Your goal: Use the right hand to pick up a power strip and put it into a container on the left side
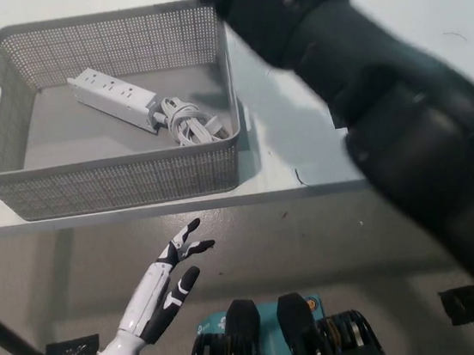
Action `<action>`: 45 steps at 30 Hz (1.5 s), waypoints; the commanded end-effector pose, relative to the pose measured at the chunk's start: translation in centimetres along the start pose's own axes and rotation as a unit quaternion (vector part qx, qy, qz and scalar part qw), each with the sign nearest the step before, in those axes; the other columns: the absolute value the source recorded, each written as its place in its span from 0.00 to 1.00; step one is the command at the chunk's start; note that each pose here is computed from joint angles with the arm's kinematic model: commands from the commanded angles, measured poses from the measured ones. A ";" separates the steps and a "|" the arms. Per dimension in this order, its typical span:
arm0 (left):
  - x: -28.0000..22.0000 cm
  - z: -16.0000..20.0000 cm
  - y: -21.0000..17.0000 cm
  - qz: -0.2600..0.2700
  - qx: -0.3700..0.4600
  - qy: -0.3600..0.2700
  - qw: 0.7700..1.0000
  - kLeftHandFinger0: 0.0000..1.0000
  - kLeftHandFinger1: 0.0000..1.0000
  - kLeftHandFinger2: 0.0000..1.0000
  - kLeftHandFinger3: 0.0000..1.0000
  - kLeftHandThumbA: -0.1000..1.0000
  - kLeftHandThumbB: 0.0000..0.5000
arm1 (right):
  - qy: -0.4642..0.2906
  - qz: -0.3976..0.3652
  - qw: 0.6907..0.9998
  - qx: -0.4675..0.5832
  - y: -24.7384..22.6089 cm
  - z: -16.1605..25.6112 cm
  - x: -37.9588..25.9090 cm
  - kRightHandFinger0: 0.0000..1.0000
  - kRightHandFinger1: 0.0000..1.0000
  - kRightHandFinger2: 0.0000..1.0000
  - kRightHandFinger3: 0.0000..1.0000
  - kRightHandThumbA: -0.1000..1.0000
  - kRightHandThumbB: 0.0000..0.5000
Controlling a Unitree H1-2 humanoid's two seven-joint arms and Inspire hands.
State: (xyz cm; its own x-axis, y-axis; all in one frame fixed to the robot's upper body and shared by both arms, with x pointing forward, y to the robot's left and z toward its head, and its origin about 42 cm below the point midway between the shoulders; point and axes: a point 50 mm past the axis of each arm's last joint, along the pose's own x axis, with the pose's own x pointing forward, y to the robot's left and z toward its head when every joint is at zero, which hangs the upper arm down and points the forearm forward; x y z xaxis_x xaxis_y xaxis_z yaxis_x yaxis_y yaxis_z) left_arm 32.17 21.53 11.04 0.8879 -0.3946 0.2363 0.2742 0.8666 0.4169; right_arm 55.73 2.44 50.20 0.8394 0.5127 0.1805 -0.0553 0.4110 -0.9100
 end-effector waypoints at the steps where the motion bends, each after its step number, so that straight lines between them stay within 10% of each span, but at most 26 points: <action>1: 0.8 0.8 0.9 0.006 0.001 -0.033 0.999 0.96 0.87 0.85 1.00 1.00 0.20 | -0.164 -0.099 0.981 0.013 -9.4 0.2 -6.0 1.00 1.00 1.00 1.00 0.94 0.70; 2: 0.8 0.8 0.9 0.006 0.001 -0.033 0.999 0.97 0.89 0.88 1.00 1.00 0.21 | -0.165 -0.102 0.981 0.014 -9.5 0.0 -6.6 1.00 1.00 1.00 1.00 1.00 0.88; 3: 0.9 0.6 1.0 0.007 -0.001 -0.033 0.999 0.96 0.89 0.90 1.00 1.00 0.24 | -0.183 -0.118 0.976 0.016 -10.7 -1.8 -10.6 1.00 1.00 1.00 1.00 0.97 0.65; 12: 1.2 0.5 0.8 0.011 -0.019 -0.027 0.999 1.00 1.00 1.00 1.00 1.00 0.38 | -0.221 -0.226 0.947 0.053 -8.4 -8.4 -27.6 1.00 1.00 1.00 1.00 0.98 0.56; 23: 0.7 -0.1 0.5 0.006 -0.025 -0.010 1.000 1.00 1.00 1.00 1.00 1.00 0.50 | -0.251 -0.330 0.889 0.192 6.9 -8.1 -43.6 1.00 1.00 1.00 1.00 1.00 0.41; 33: 0.4 -0.5 0.0 -0.002 -0.025 -0.003 1.000 1.00 1.00 1.00 1.00 1.00 0.48 | -0.309 -0.275 0.868 0.274 12.9 -3.4 -47.8 1.00 1.00 1.00 1.00 1.00 0.68; 39: 0.5 -0.4 -0.1 -0.002 -0.022 -0.006 1.000 1.00 1.00 1.00 1.00 1.00 0.46 | -0.198 -0.277 0.893 0.296 18.1 -5.1 -46.4 1.00 1.00 1.00 1.00 1.00 0.34; 45: 0.2 -0.5 -0.3 -0.007 -0.021 -0.007 1.000 1.00 1.00 1.00 1.00 1.00 0.42 | -0.008 -0.199 0.913 0.357 27.0 -13.3 -44.4 1.00 1.00 1.00 1.00 1.00 0.49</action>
State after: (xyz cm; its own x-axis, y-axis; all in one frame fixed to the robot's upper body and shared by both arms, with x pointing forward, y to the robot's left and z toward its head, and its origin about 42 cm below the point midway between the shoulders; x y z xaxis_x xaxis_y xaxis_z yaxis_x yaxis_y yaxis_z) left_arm 31.88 21.82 8.68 0.9151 -0.3758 0.1463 0.2941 0.8701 0.3954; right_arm 24.32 -18.43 12.24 0.9085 0.3884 0.1540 -0.2647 0.8202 -0.5072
